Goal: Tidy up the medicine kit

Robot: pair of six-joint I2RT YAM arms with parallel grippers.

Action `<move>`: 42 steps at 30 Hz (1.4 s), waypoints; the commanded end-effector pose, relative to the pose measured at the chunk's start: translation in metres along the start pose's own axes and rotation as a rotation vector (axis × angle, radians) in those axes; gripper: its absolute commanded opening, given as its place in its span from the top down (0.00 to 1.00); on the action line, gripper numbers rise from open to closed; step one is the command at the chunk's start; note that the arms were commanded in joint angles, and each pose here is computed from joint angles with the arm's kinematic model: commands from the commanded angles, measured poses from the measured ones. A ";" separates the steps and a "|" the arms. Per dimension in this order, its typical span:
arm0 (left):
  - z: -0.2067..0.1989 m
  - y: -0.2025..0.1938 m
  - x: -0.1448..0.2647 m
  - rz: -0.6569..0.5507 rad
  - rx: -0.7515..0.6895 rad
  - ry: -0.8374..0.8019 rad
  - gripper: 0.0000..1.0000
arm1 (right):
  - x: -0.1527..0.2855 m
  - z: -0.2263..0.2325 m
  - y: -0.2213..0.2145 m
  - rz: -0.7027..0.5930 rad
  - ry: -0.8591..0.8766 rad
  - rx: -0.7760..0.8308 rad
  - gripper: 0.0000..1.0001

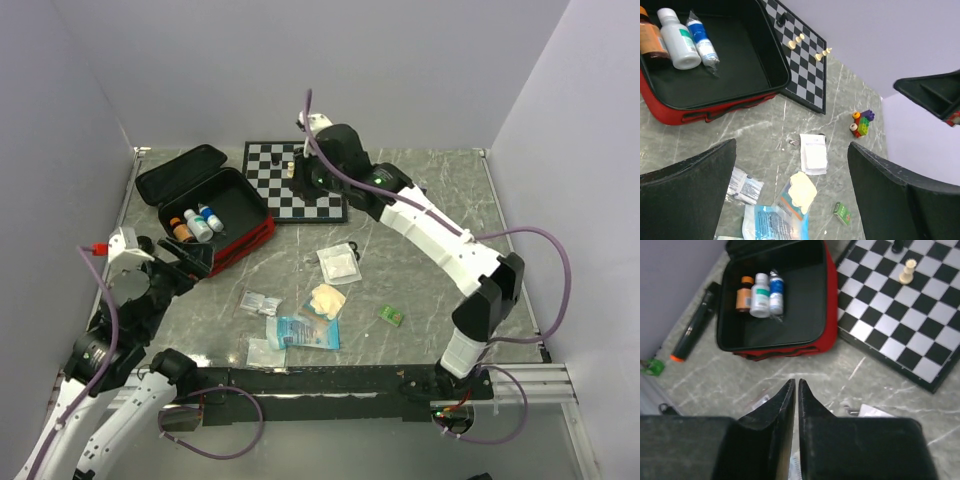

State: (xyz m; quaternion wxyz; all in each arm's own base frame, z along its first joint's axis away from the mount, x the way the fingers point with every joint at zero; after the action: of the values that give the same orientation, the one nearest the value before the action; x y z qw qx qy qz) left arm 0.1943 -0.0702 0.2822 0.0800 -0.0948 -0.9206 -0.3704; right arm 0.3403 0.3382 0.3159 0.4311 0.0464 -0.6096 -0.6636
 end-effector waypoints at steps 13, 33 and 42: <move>0.015 -0.016 -0.003 0.044 0.003 0.045 0.04 | -0.021 -0.105 -0.207 0.462 -0.384 -0.023 0.67; 0.015 -0.029 -0.010 0.087 0.013 0.037 0.04 | -0.042 -0.128 -0.270 0.605 -0.391 -0.096 0.60; 0.013 -0.030 -0.011 0.092 0.014 0.030 0.04 | -0.032 -0.134 -0.285 0.640 -0.410 -0.093 0.77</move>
State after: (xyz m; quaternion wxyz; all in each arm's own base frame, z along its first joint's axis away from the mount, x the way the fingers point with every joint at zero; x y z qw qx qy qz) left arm 0.1934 -0.0776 0.2451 0.1246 -0.1253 -0.9133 -0.3668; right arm 0.3002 0.2344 0.0348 0.4862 -0.2818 -0.6388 -0.5254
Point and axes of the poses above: each gripper's point midway between its finger pads, its own x axis back along the fingers, its own z axis along the line the jaws close on, y = z × x, the point moved 1 cm from there along x, back along the fingers, and after that the axes turned 2 degrees about x, right-handed, at the moved point
